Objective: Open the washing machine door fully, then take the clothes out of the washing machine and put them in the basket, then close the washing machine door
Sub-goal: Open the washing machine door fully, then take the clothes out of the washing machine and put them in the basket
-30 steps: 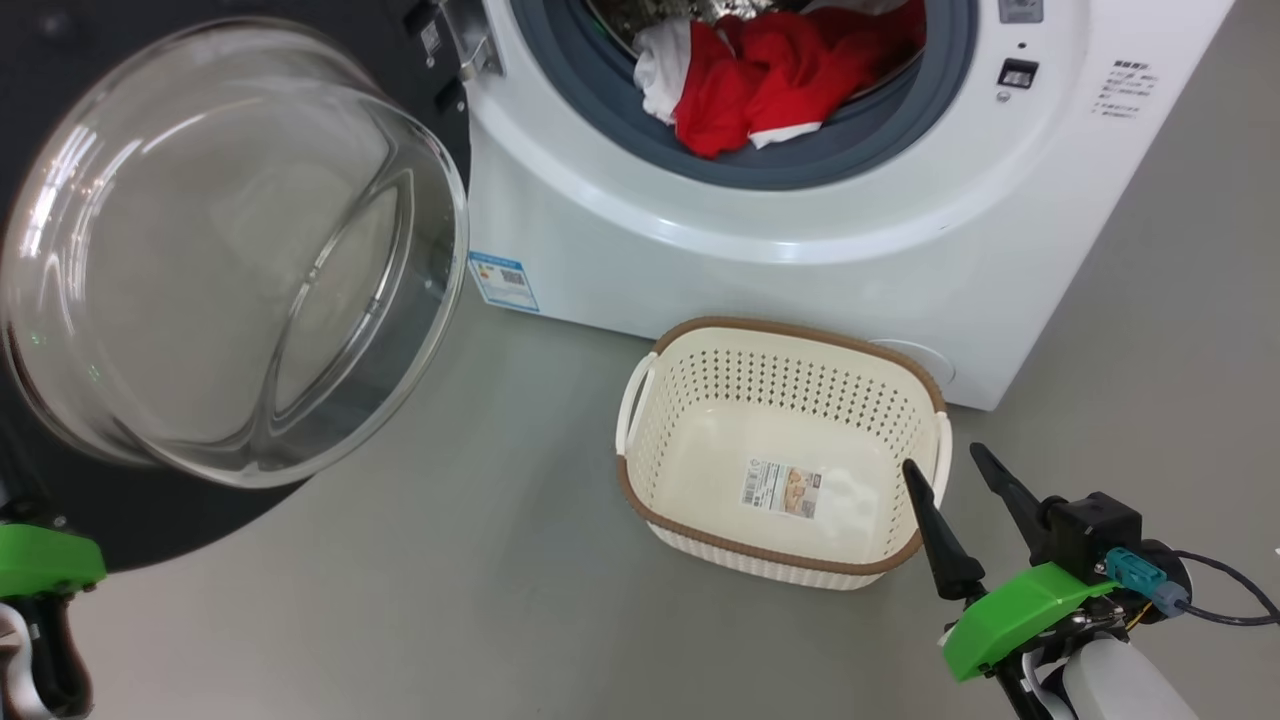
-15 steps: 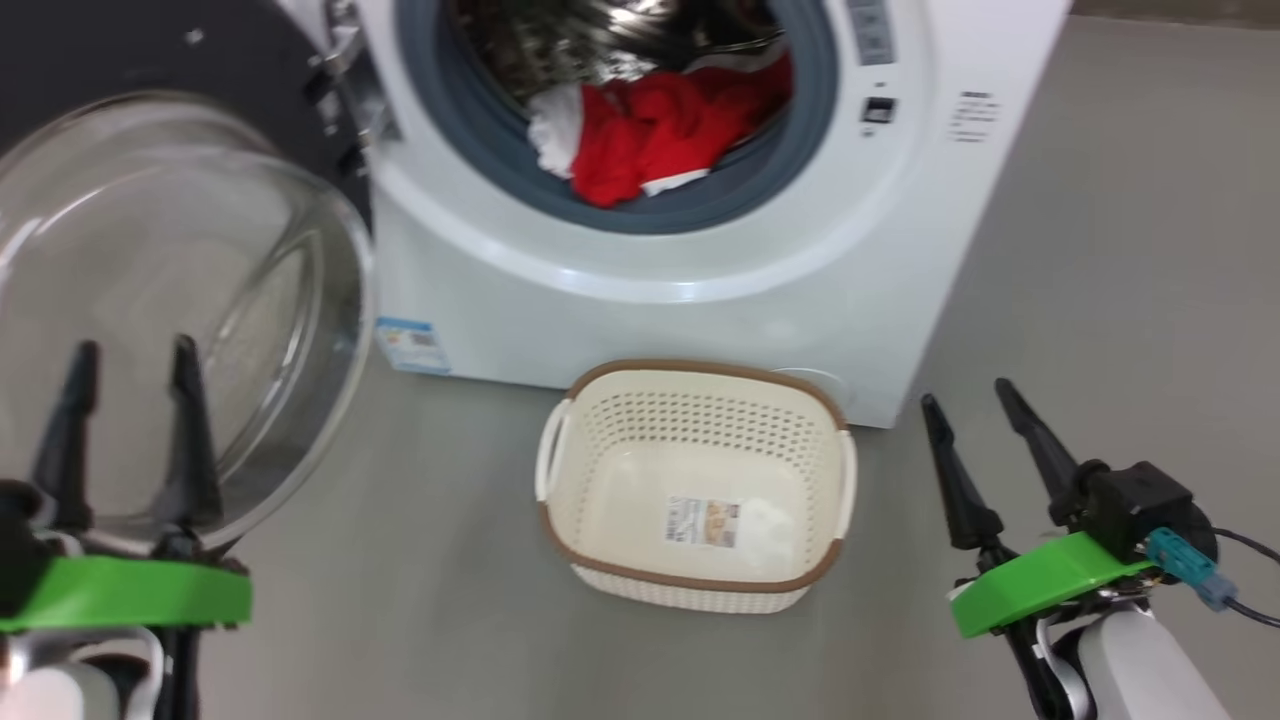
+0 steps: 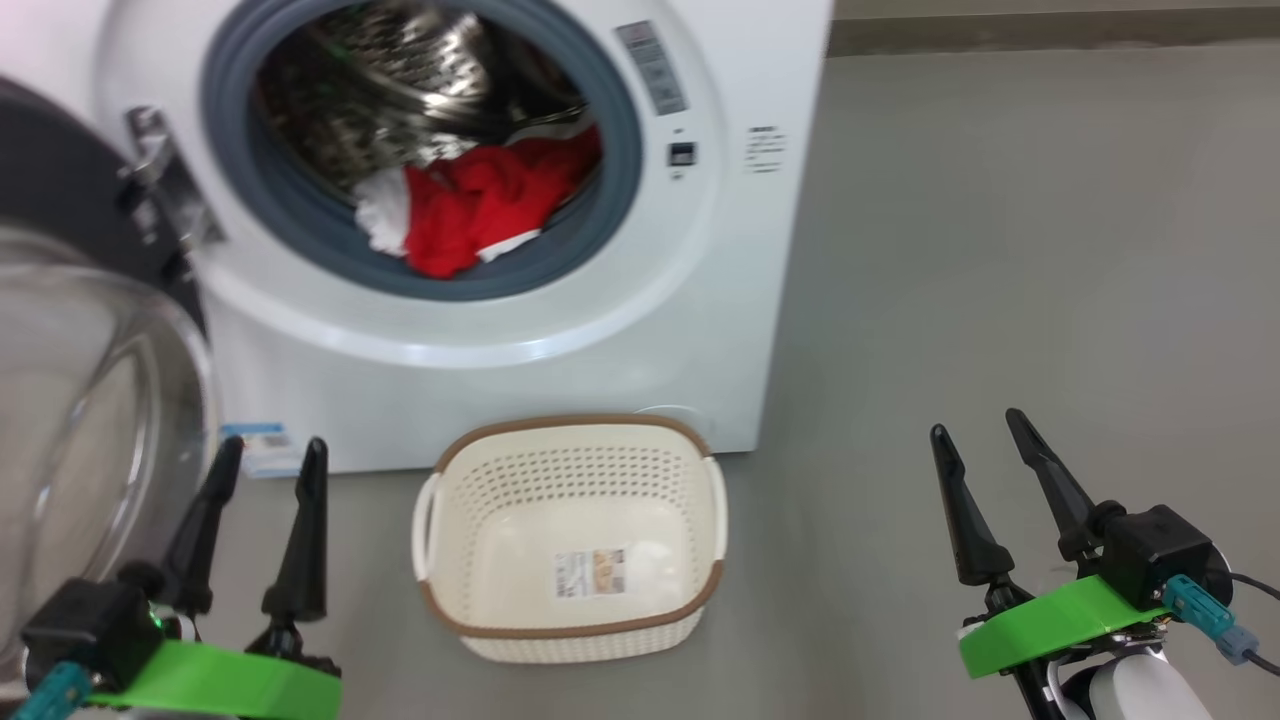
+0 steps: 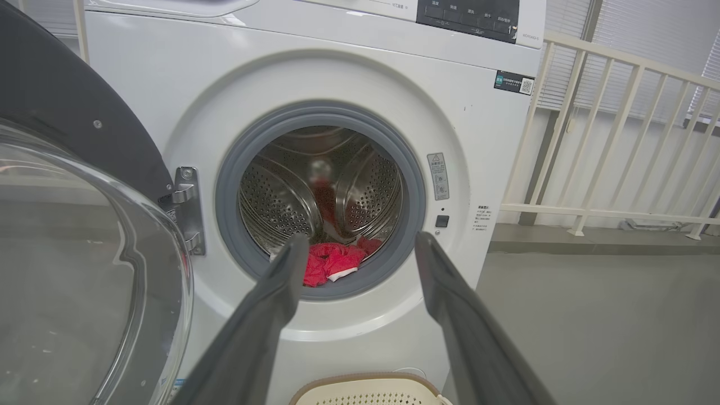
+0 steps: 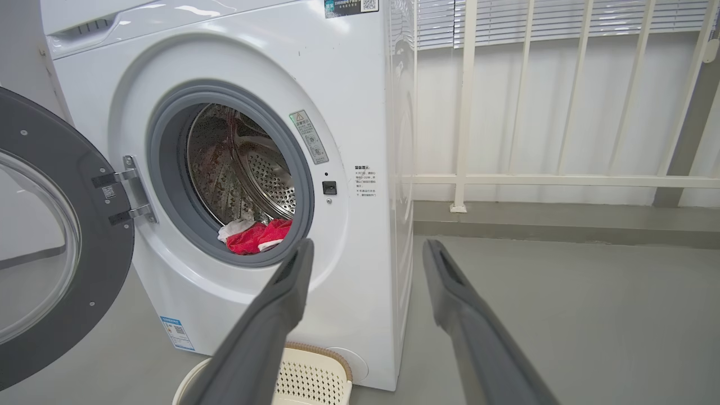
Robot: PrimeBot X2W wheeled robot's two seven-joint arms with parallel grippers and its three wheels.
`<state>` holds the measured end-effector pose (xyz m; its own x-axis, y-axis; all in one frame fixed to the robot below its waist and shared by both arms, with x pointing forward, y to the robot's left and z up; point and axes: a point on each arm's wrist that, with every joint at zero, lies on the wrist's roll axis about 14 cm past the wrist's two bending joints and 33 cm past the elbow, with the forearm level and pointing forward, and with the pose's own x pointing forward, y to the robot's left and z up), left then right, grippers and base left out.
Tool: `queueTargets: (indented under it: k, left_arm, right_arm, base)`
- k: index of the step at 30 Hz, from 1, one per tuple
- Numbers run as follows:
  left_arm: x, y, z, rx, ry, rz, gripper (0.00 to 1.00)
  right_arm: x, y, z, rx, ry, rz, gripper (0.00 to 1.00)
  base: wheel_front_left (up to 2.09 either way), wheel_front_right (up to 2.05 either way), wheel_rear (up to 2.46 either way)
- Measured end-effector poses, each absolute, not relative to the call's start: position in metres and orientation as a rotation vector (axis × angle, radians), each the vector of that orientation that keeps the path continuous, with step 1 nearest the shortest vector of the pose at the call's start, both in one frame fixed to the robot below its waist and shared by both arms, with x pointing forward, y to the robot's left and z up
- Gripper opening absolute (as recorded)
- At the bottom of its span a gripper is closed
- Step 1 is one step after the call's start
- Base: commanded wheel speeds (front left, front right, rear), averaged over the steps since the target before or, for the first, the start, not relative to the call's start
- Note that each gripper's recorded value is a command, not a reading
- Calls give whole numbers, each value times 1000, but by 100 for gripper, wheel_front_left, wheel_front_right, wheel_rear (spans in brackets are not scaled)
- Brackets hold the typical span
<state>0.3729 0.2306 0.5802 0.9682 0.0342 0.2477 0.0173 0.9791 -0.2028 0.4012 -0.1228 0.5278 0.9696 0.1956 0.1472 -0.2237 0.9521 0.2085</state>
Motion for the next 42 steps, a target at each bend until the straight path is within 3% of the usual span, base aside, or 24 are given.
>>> queueTargets:
  k: [15, 42]
  left_arm:
    - [368, 183, 522, -241, -109, -88, 100]
    - [339, 192, 502, -268, -67, -32, 100]
  right_arm:
    - [353, -182, 530, 208, -155, 46, 100]
    - [334, -182, 533, 217, -174, 48, 100]
  base:
    - [0, 0, 0]
    - [0, 0, 0]
